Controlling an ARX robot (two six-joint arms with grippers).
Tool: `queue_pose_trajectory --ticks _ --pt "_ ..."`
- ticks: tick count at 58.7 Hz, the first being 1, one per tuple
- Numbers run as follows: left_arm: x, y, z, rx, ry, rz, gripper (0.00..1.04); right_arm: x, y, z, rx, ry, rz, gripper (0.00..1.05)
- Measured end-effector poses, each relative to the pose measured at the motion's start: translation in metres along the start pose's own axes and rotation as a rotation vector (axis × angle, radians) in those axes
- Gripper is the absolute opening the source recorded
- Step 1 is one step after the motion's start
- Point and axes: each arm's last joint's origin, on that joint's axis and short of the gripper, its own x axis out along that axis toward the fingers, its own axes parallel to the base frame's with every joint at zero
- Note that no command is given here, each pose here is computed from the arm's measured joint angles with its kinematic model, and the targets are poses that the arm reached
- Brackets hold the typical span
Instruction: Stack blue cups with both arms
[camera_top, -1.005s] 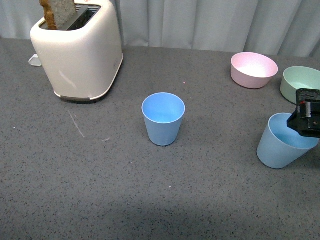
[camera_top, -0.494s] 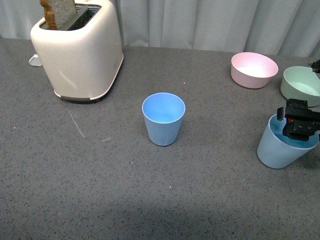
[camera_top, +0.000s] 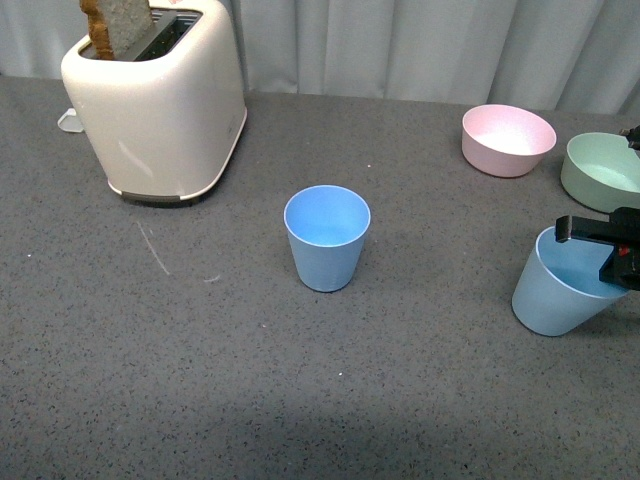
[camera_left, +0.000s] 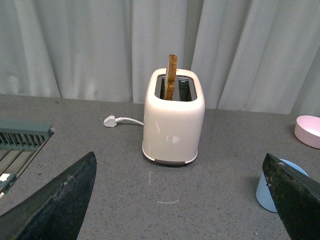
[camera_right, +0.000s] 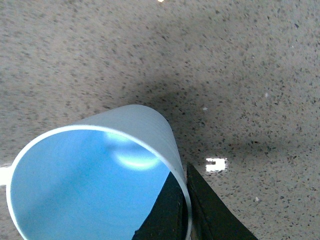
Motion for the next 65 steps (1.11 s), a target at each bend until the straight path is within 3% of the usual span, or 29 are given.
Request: queue_pose_trajectory --ticks 14,34,62,65 --pt "0.000 0.000 0.000 0.000 0.000 0.000 0.98 -0.034 0.042 0.014 -0.034 -0.038 0.222 0.01" --pt "0.000 0.000 0.000 0.000 0.000 0.000 0.98 -0.045 0.117 0.021 -0.118 -0.053 0.376 0.01" --pt "0.000 0.000 0.000 0.000 0.000 0.000 0.98 -0.030 0.139 0.023 -0.135 -0.035 0.389 0.01" --pt "0.000 0.000 0.000 0.000 0.000 0.000 0.98 -0.029 0.140 0.024 -0.135 -0.036 0.390 0.07"
